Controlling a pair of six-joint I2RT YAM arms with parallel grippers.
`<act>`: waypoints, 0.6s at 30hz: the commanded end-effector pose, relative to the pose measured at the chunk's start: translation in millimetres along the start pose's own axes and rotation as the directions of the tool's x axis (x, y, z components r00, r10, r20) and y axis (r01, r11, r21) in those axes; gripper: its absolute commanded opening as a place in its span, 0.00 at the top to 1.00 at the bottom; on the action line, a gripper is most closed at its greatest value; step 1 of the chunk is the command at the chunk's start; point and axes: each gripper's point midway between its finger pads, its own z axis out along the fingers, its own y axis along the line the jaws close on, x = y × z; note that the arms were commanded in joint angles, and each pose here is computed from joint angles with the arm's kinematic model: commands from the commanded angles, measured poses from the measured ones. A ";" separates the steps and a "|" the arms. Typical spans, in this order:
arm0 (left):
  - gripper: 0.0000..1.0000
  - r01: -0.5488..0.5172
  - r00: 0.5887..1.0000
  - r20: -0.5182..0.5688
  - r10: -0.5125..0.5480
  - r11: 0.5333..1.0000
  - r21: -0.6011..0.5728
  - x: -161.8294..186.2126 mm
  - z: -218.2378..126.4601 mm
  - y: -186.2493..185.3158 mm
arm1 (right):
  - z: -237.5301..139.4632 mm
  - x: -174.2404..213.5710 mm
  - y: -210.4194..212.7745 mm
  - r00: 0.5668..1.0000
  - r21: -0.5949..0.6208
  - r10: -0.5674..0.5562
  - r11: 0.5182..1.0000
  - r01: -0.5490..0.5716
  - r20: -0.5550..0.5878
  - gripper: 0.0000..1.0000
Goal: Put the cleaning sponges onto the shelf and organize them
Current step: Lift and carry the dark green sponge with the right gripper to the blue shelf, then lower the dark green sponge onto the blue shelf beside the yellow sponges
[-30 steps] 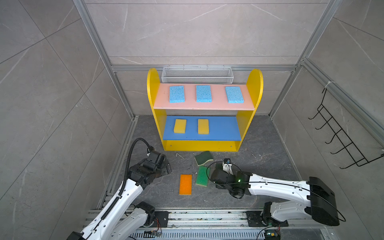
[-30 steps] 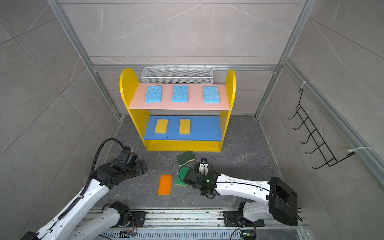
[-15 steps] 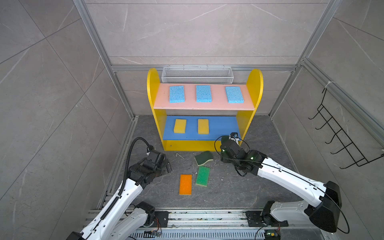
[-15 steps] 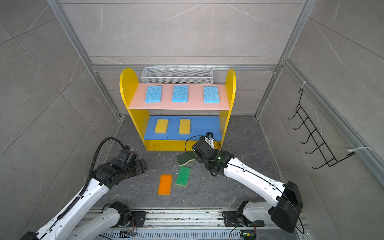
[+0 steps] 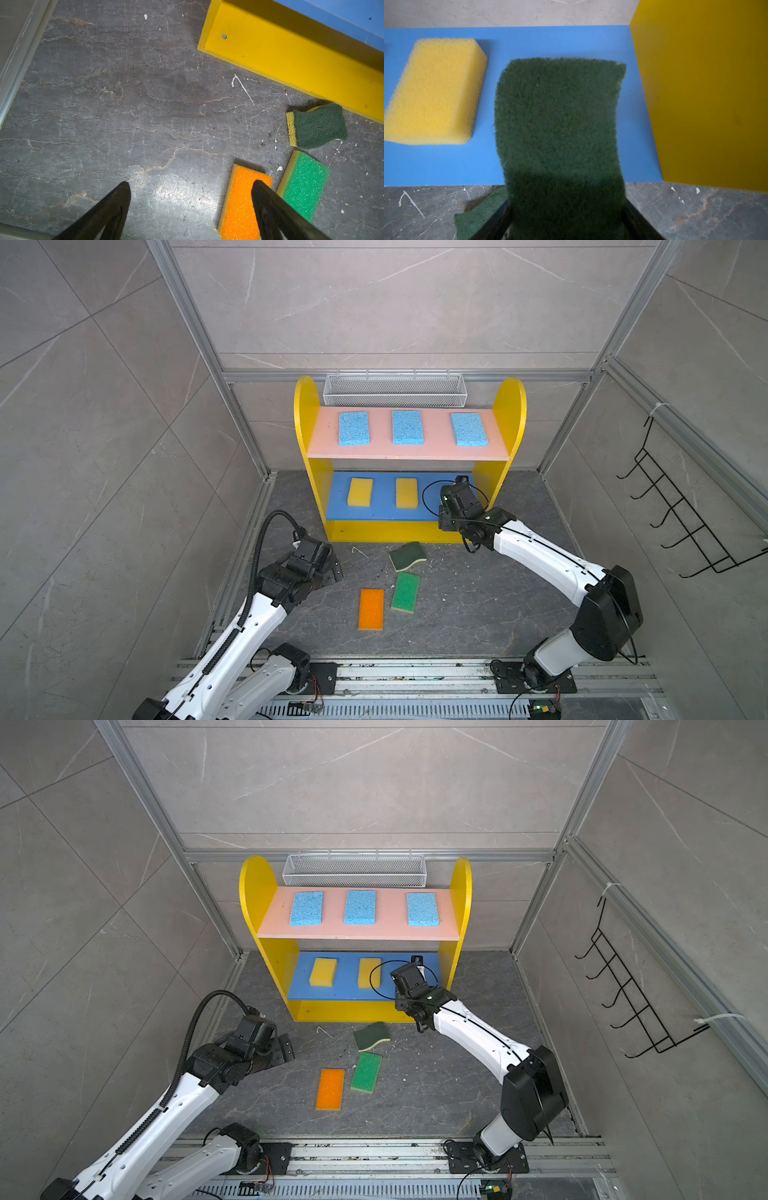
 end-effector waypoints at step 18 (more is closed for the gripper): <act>0.07 0.014 0.999 0.051 -0.015 1.000 0.005 -22.8 -4.8 -10.3 | 51.4 -25.0 -12.8 1.000 0.004 0.020 1.000 -0.020 0.019 0.30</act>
